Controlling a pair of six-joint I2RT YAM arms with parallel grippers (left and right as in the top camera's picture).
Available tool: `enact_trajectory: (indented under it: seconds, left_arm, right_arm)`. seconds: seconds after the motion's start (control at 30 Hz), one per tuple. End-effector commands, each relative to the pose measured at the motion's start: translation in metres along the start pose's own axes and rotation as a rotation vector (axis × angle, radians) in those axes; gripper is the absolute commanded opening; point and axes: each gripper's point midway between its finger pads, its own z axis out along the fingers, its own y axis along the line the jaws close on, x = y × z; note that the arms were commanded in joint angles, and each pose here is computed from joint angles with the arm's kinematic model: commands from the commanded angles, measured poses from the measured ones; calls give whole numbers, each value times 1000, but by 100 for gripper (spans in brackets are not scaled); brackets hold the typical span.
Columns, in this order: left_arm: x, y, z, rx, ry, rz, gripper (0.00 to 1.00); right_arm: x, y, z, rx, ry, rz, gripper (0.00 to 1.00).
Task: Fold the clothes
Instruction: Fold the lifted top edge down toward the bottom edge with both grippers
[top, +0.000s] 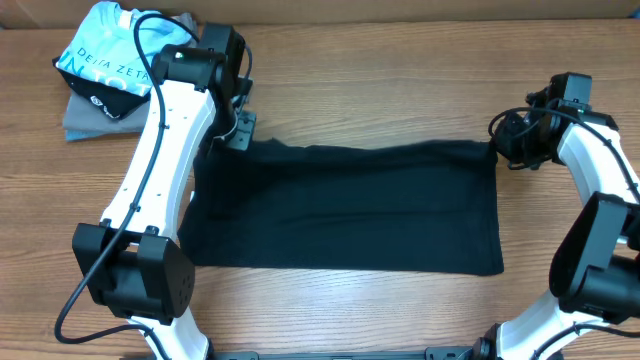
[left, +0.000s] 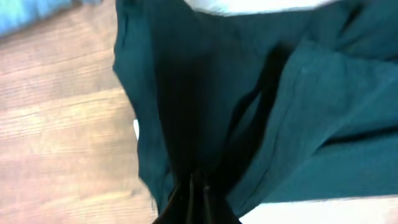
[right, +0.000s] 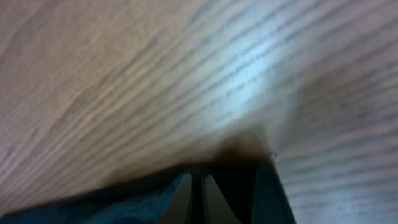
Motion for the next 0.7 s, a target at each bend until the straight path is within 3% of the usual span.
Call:
enact_trajectory:
  seconds: [0.0, 0.3, 0.53, 0.67]
  left_arm:
    - [10, 5, -8, -12, 25, -34, 4]
    - [56, -1, -13, 17, 217, -47, 4]
    - [70, -11, -6, 62, 272, -61, 4]
    - [90, -18, 7, 83, 352, -55, 4]
  right_arm:
    - [0, 7, -23, -12, -27, -7, 4]
    - [39, -8, -37, 73, 110, 38, 4]
    - [73, -45, -49, 277, 233, 63, 4]
    - [82, -50, -52, 306, 268, 68, 4]
